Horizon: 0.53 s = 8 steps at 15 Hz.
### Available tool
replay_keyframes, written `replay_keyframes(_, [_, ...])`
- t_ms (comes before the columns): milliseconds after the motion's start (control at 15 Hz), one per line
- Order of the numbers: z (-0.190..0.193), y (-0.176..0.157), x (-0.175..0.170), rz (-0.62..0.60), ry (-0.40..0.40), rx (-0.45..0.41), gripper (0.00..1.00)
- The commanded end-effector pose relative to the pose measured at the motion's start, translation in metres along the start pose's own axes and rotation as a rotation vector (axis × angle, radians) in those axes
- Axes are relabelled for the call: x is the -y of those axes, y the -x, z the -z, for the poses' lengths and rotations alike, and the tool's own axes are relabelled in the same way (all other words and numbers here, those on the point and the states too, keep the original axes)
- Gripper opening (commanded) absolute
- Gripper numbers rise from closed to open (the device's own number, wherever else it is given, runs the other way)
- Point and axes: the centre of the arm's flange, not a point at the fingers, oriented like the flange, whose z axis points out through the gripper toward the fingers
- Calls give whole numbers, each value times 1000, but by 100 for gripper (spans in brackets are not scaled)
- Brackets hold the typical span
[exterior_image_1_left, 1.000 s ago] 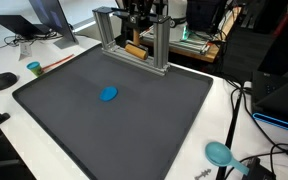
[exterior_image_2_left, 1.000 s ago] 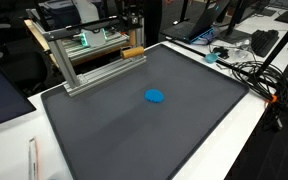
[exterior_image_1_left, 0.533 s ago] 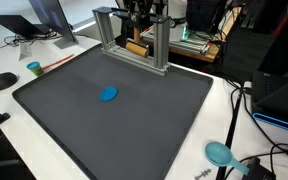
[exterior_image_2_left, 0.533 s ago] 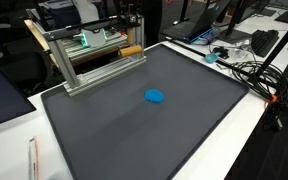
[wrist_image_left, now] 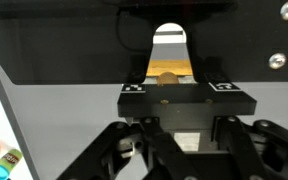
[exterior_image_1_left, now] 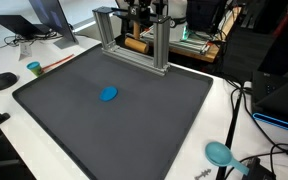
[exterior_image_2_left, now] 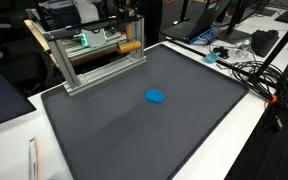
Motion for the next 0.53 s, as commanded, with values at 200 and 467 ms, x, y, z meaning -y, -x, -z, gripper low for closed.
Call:
replay_keyframes(200, [21,12,-6,42,-33,32,22])
replay_keyframes(467, [11,17,-4,56,-62,44,22])
